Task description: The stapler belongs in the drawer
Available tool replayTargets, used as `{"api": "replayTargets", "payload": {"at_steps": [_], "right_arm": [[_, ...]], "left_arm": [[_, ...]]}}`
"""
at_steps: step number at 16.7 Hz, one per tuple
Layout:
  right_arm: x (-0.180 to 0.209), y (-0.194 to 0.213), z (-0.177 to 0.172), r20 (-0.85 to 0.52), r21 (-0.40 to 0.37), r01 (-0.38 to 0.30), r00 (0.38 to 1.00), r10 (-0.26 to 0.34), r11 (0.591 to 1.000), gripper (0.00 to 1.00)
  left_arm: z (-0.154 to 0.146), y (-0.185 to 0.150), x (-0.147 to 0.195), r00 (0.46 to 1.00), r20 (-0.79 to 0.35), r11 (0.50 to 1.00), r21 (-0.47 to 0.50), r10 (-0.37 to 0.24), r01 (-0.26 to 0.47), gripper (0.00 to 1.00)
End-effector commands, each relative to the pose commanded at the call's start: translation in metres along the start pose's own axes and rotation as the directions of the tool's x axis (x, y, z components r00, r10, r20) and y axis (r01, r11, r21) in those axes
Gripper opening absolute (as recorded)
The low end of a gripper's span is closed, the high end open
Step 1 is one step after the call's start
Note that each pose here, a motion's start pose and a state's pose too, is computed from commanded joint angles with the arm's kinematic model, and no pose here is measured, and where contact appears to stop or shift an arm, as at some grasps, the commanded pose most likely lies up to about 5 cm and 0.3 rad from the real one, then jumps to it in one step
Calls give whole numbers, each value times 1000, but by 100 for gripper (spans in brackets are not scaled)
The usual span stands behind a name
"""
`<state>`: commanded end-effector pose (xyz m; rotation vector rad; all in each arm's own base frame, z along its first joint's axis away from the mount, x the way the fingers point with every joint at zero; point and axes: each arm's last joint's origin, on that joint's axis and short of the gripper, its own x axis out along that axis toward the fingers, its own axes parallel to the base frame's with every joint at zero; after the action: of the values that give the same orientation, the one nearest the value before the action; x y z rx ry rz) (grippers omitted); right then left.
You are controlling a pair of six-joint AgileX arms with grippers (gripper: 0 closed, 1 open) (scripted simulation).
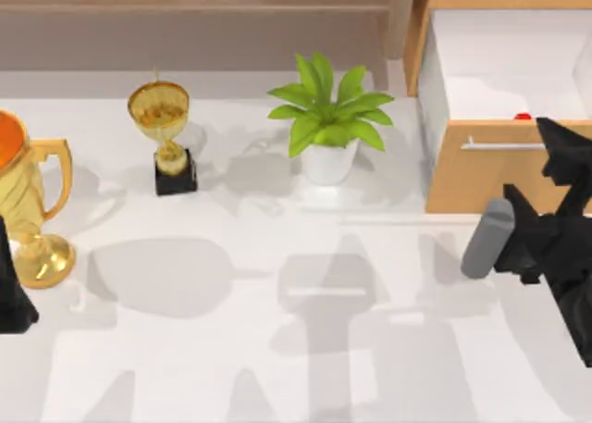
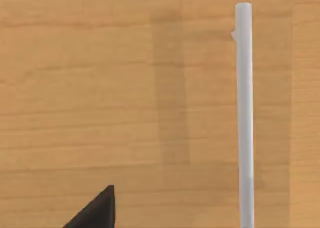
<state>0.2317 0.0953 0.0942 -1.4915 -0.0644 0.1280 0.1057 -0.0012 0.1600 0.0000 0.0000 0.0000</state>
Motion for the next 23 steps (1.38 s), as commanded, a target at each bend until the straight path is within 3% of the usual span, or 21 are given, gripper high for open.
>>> {"api": "replayTargets", "payload": {"at_steps": [5, 20, 23], "right_arm": [[-7, 3, -24, -132, -79, 36, 990, -46, 996, 100], [18, 2, -27, -132, -79, 36, 990, -46, 996, 100], [18, 2, -27, -132, -79, 36, 990, -46, 996, 77]], "left_arm": [[0, 0, 0, 1000, 0, 1000, 0, 0, 0, 100], [0, 0, 0, 1000, 0, 1000, 0, 0, 0, 100], [0, 0, 0, 1000, 0, 1000, 0, 0, 0, 100]]}}
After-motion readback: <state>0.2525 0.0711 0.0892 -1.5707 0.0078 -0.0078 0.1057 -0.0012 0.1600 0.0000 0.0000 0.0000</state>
